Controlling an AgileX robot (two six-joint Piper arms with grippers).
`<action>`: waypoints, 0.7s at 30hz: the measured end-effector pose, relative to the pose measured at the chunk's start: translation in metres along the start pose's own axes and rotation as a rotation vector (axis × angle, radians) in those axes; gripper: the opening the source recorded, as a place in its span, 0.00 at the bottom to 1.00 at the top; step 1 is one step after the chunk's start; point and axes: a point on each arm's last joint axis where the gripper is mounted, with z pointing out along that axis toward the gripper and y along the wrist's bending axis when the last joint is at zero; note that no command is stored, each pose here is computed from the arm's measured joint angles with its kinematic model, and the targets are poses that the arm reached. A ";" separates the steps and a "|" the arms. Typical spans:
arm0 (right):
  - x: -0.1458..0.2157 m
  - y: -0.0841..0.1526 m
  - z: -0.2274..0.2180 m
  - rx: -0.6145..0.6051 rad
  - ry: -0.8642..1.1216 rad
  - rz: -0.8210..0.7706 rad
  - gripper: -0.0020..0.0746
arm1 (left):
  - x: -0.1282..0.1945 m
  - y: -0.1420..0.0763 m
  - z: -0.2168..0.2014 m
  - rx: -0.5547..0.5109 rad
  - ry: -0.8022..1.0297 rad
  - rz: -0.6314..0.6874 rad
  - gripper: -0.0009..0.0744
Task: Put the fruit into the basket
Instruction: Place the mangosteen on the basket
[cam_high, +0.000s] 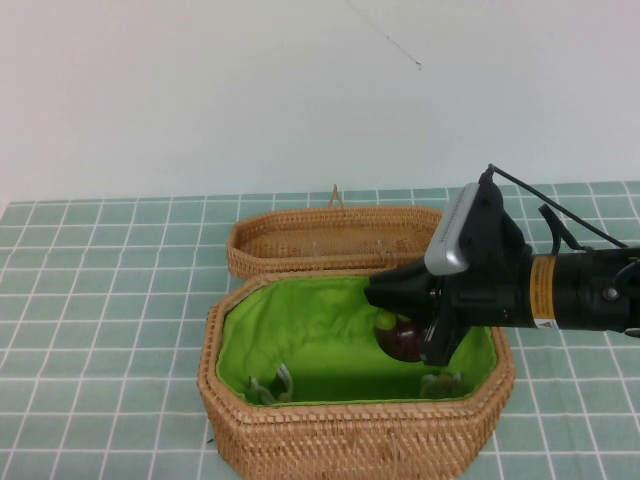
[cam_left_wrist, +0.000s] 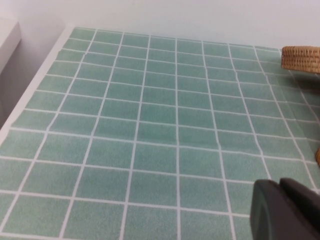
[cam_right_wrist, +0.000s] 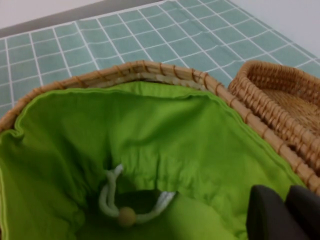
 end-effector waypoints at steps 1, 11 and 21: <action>0.000 0.000 0.000 0.000 0.000 0.000 0.09 | 0.000 0.000 0.000 0.000 0.000 0.000 0.01; 0.000 0.000 0.000 -0.003 0.003 0.018 0.20 | 0.000 0.000 0.000 0.000 0.000 0.000 0.01; -0.009 0.000 -0.008 0.026 -0.008 0.000 0.23 | 0.000 0.000 0.000 0.000 0.000 0.000 0.01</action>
